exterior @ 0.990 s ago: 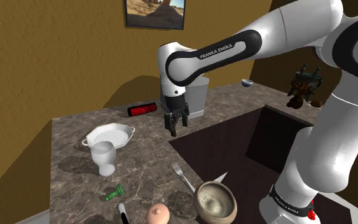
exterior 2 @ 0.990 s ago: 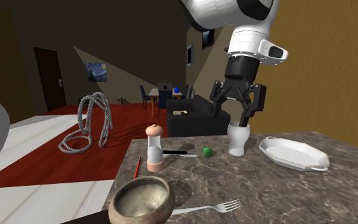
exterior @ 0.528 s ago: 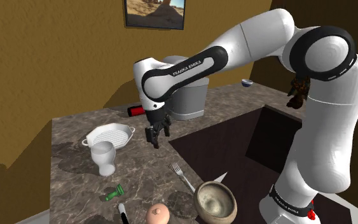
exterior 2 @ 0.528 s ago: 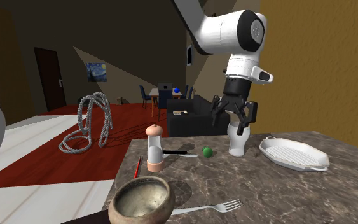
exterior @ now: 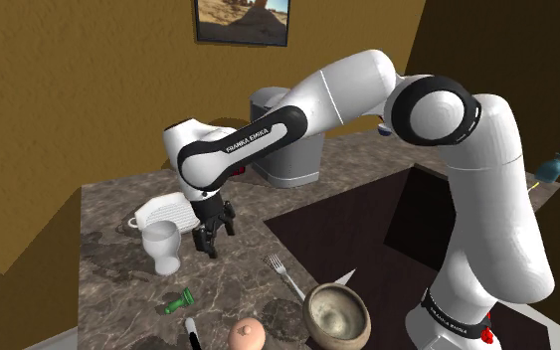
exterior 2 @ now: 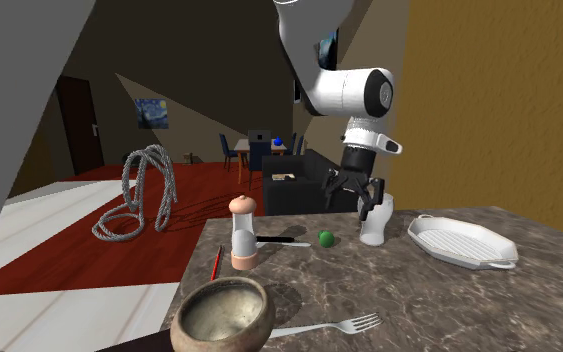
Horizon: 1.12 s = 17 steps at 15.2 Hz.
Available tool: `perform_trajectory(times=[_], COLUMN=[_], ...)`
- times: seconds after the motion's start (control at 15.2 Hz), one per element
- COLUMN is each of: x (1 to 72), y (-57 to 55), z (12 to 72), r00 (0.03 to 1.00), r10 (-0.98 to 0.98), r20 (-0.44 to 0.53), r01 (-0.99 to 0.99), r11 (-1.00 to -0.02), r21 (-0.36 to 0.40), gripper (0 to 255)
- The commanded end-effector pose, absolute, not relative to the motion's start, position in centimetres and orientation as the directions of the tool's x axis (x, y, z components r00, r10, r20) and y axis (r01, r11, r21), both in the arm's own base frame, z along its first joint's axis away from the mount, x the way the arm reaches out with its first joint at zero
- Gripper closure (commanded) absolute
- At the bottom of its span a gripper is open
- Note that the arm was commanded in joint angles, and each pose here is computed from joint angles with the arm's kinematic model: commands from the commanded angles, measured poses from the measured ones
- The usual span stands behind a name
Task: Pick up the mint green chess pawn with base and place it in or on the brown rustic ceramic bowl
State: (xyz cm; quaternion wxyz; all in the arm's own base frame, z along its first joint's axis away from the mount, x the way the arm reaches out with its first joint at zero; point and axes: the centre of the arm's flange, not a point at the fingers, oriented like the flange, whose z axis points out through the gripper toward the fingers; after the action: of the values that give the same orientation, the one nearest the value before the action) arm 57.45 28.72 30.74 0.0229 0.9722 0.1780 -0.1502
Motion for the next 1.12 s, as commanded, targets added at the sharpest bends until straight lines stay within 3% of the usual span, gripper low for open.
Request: perform_trajectory(times=[0.0, 0.59, 1.06], x=[58.3, 61.4, 60.5], y=[31.0, 40.9, 40.6], z=[29.2, 22.0, 18.9], r00=[0.878, 0.81, 0.808], r10=[0.366, 0.478, 0.48], r20=[-0.308, -0.341, -0.341], r01=[0.382, 0.503, 0.505], r11=[-0.924, -0.864, -0.863], r21=[-0.01, -0.018, -0.018], gripper=[0, 0, 0])
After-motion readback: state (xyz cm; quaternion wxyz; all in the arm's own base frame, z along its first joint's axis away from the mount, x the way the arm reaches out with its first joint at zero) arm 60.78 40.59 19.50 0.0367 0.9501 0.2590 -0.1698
